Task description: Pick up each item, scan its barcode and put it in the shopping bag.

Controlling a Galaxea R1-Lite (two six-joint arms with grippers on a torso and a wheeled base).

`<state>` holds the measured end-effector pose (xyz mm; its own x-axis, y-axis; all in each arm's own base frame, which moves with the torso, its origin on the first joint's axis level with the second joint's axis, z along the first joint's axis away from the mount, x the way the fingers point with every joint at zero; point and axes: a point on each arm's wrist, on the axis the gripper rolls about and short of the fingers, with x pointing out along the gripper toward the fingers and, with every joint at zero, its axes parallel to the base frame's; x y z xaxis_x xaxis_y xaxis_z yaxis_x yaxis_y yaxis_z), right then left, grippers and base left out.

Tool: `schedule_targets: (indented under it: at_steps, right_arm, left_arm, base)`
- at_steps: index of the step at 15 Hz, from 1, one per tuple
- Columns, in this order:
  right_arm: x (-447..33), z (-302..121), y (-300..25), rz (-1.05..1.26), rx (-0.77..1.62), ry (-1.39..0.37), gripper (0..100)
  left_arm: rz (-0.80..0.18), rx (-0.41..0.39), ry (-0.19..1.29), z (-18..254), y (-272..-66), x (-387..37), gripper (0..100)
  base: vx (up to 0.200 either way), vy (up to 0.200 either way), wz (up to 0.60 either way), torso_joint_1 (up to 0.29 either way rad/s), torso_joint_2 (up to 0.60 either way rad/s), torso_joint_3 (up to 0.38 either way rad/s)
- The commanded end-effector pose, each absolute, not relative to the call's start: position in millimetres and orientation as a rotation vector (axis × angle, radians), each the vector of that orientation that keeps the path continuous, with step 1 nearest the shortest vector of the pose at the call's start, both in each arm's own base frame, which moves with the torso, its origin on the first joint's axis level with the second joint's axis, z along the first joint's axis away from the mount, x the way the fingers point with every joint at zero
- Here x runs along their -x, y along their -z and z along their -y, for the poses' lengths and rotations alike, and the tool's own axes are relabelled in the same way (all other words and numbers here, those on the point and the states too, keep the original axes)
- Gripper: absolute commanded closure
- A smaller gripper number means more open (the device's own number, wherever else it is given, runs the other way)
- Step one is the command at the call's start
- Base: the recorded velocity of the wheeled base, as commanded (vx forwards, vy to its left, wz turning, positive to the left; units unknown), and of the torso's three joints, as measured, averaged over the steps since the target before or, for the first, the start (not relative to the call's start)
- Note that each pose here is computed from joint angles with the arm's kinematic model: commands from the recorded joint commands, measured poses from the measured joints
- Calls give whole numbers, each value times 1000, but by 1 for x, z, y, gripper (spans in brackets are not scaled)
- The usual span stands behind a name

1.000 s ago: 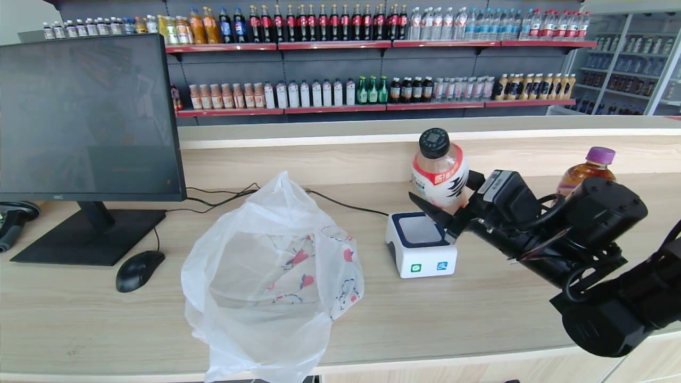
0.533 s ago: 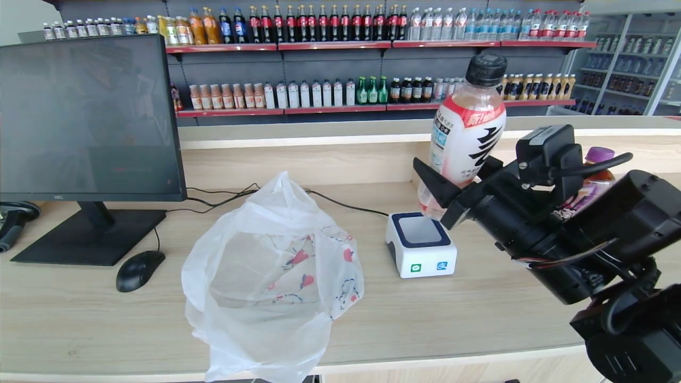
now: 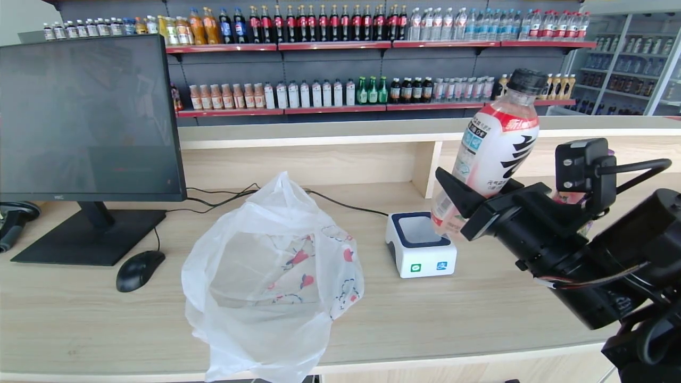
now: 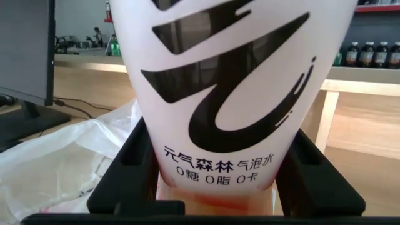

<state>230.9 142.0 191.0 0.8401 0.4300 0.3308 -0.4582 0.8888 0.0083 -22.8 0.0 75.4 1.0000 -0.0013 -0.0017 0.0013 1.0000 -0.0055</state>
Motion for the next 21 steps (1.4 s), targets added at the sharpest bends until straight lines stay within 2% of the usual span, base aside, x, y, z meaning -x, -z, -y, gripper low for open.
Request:
schedule_targets:
  at_steps: [1,2,8,18,21]
  right_arm:
    - [-232,-138,-195,340,-101,-451,100]
    - [-233,-137,-196,348,-104,-445,100]
    - [-235,-134,-207,386,-136,-437,100]
    - [-242,-138,-215,419,-153,-434,100]
    - [-247,-141,-215,425,-156,-436,100]
  left_arm:
    - [0,6,2,0,-75,23,0]
    - [-2,6,2,0,-75,23,0]
    - [-2,6,2,0,-75,23,0]
    - [-2,6,2,0,-75,23,0]
    - [-2,6,2,0,-75,23,0]
  base:
    - [0,0,0,0,0,0]
    - [0,0,0,0,0,0]
    - [-200,0,0,2,4,3]
    - [0,0,0,0,0,0]
    - [0,200,0,1,-1,6]
